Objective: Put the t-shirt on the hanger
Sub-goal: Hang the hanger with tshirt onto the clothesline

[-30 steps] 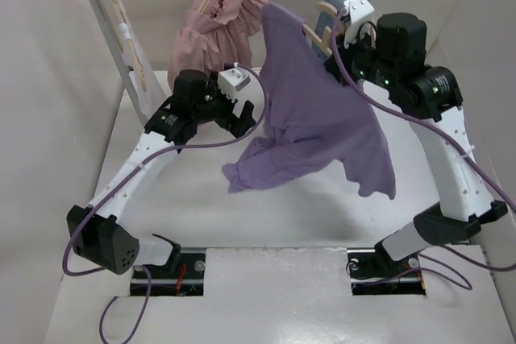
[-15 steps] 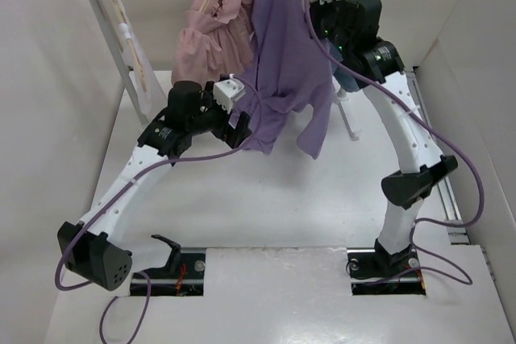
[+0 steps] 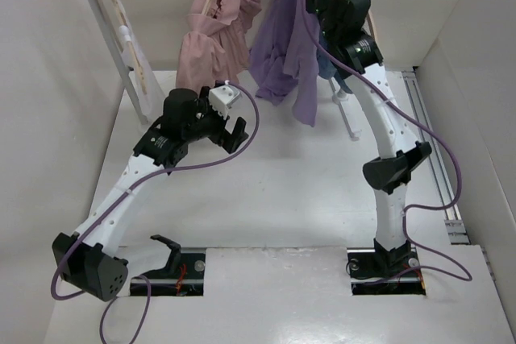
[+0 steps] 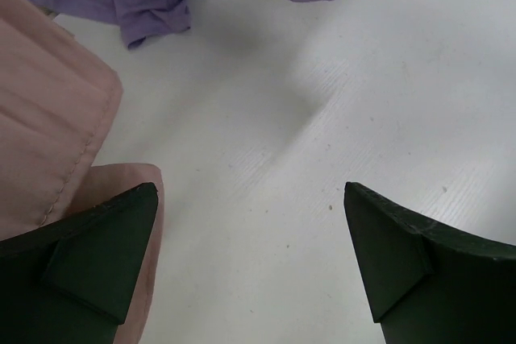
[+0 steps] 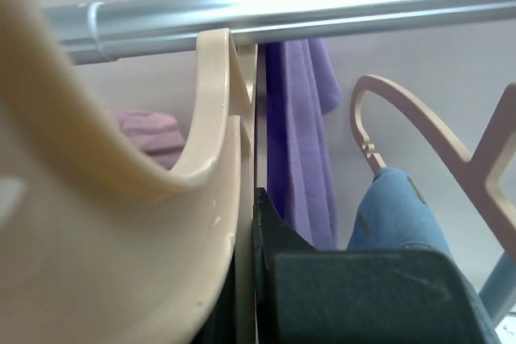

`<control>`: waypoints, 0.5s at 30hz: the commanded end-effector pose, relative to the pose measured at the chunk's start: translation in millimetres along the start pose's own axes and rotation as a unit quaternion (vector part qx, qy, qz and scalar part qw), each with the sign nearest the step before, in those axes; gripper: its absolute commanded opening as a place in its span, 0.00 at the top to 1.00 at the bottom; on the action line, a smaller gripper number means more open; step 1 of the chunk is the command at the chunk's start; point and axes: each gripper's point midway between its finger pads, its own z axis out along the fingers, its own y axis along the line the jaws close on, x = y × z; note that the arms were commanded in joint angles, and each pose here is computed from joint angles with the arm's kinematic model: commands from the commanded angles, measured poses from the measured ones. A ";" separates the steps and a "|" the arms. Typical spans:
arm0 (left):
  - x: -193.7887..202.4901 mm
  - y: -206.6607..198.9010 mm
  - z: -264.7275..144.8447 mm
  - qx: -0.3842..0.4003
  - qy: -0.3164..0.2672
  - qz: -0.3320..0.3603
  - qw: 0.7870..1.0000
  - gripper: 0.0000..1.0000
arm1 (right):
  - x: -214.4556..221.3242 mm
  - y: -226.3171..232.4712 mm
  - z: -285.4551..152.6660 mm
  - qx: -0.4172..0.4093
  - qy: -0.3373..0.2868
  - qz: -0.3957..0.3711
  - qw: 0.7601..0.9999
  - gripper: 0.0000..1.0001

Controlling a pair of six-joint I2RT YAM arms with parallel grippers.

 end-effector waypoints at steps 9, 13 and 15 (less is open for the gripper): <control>-9.3 -2.1 -17.7 -0.020 -0.039 0.013 0.999 0.00 | -56.5 9.4 14.0 0.012 -0.138 0.099 0.985 1.00; -7.5 -3.0 -19.0 -0.020 -0.039 0.013 0.999 0.00 | -53.2 8.1 24.0 0.013 -0.155 0.113 0.981 1.00; -9.3 -1.7 -21.7 -0.026 -0.042 0.014 0.999 0.00 | -56.9 0.3 25.2 0.022 -0.163 0.131 0.978 1.00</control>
